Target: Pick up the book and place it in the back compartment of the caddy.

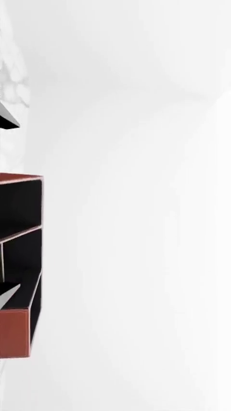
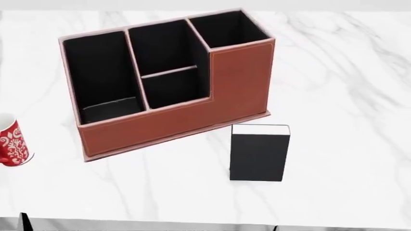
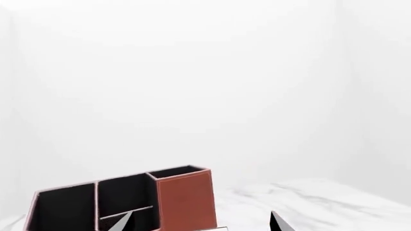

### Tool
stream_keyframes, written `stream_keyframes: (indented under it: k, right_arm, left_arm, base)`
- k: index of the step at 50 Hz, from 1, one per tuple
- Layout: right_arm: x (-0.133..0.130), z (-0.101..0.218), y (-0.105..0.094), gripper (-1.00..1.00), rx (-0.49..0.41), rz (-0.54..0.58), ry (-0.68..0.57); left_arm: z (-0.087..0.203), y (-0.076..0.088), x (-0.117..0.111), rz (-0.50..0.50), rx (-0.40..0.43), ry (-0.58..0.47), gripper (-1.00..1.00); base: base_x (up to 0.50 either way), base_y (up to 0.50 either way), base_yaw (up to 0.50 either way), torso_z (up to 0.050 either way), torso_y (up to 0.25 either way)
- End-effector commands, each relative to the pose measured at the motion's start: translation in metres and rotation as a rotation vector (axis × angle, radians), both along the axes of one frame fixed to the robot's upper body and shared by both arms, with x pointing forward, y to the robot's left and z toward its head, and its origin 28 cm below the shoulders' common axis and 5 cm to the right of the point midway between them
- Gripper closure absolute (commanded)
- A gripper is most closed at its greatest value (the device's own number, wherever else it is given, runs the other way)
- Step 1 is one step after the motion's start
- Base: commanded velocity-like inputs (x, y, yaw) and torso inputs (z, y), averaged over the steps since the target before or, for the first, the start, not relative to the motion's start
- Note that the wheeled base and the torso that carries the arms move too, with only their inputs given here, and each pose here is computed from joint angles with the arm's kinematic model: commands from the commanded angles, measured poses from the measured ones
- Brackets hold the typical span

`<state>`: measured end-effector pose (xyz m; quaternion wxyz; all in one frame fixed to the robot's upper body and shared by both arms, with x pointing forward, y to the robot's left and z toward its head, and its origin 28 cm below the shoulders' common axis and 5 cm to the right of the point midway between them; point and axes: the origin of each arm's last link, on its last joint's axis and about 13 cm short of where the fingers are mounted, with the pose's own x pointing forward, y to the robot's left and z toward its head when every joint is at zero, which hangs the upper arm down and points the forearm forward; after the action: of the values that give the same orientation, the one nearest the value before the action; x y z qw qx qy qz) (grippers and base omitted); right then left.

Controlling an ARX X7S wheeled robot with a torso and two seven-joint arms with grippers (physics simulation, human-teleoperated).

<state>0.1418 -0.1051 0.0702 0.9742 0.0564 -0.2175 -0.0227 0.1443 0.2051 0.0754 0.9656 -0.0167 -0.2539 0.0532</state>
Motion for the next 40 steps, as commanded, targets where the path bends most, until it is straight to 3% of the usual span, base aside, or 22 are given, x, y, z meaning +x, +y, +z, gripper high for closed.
stream_keyframes:
  k: [1, 9, 40]
  right_arm:
    - [-0.001, 0.000, 0.000, -1.00, 0.006, 0.008, -0.011]
    - [-0.010, 0.007, -0.001, -1.00, 0.044, 0.004, -0.110]
    - [-0.015, 0.007, -0.002, -1.00, 0.061, 0.006, -0.187]
  left_arm:
    - [0.000, 0.000, 0.000, -0.009, -0.004, 0.006, -1.00]
    - [0.000, 0.000, 0.000, -0.012, -0.009, 0.011, -1.00]
    - [0.000, 0.000, 0.000, -0.014, -0.021, 0.000, -1.00]
  base:
    - [0.00, 0.00, 0.00, 0.000, 0.000]
    - [0.00, 0.00, 0.00, 0.000, 0.000]
    - [0.02, 0.00, 0.00, 0.000, 0.000]
